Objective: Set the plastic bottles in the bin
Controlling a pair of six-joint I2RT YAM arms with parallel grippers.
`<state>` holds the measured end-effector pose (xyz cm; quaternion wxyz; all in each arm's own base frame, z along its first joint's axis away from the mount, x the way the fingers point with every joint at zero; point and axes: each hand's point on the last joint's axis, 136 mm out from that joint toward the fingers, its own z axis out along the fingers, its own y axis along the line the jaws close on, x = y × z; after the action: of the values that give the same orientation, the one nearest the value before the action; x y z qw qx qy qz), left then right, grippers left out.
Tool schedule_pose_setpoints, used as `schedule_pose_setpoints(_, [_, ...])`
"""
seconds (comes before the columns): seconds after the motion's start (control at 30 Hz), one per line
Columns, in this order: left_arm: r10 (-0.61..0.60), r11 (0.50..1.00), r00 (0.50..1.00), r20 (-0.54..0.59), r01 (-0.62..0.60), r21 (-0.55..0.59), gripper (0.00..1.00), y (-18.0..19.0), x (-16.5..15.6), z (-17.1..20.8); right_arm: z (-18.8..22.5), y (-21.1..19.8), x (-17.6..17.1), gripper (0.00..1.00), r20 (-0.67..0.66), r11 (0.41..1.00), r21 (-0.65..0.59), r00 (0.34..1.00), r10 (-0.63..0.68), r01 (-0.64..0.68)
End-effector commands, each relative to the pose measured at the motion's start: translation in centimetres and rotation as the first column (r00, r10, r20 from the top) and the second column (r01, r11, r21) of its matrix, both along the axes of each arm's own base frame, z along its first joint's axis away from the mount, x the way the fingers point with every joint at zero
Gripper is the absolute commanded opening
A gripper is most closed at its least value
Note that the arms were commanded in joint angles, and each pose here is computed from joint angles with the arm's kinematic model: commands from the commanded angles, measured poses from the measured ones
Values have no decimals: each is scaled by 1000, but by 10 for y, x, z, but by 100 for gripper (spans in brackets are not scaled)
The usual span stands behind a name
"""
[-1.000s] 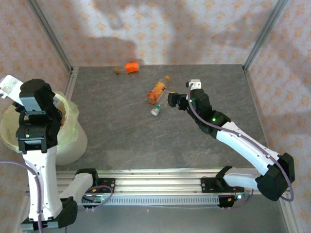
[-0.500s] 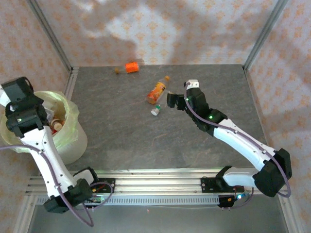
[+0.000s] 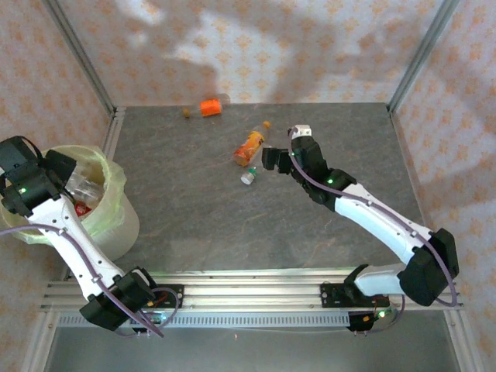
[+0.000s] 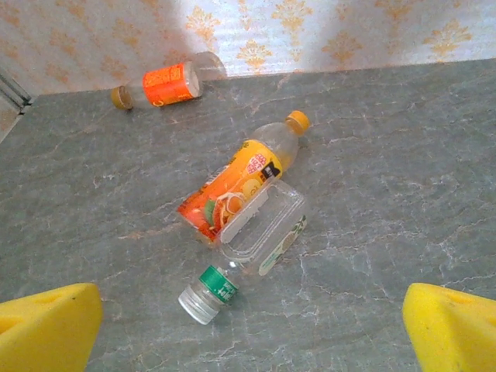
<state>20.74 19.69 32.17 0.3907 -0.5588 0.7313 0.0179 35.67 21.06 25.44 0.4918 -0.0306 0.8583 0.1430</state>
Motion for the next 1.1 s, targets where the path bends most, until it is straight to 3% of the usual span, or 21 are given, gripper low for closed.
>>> schedule_pose_setpoints(0.0, [-30,1000,999,25,30,3,88,-10,-3,10,13,4,3,99,9,1000,23,1000,-2,2])
schedule_pose_setpoints(0.27, [-37,996,996,83,31,78,98,-22,-15,50,17,7,7,99,10,998,61,1000,-16,15])
schedule_pose_setpoints(0.57, [-148,985,951,272,119,121,100,-57,-11,98,18,-1,8,100,23,996,65,998,-63,61])
schedule_pose_setpoints(0.67, [-266,964,878,399,231,136,100,-81,3,121,20,-6,9,100,41,993,77,995,-92,89])
schedule_pose_setpoints(0.8, [-372,921,729,575,369,127,100,-115,18,151,22,-14,12,99,56,984,106,987,-148,142])
schedule_pose_setpoints(1.07, [-495,843,612,616,509,172,99,-162,34,165,17,-28,17,99,43,958,175,971,-236,225])
